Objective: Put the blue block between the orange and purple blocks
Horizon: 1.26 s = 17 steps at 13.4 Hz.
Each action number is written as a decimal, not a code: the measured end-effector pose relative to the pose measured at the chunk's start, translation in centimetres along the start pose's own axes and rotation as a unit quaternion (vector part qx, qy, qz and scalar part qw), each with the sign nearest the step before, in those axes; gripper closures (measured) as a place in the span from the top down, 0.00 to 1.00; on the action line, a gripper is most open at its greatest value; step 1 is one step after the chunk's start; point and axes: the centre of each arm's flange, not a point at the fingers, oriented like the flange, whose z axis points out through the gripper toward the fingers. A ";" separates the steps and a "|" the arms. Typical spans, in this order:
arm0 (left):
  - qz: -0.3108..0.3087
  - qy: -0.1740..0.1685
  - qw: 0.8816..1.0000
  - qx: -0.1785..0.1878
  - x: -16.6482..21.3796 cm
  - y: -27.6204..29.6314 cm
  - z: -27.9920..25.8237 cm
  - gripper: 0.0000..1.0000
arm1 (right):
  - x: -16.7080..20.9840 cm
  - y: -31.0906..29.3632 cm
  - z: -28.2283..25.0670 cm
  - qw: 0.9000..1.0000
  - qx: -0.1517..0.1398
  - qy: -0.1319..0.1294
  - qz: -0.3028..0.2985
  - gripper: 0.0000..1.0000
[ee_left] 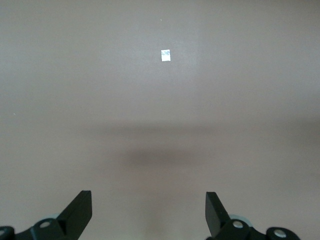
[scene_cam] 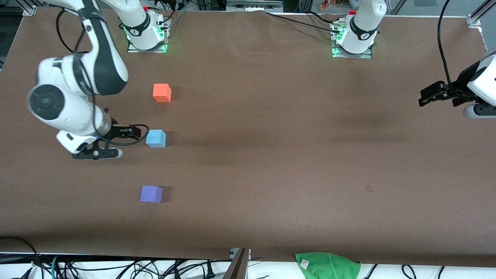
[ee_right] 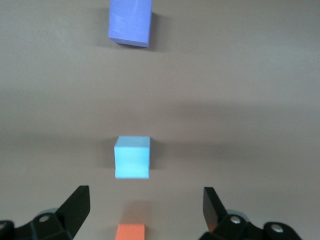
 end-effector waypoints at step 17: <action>0.001 -0.007 1.000 0.001 0.5 0.1 0.8 1.00 | -8.0 5.8 -17.2 1.000 0.002 -0.010 0.018 1.00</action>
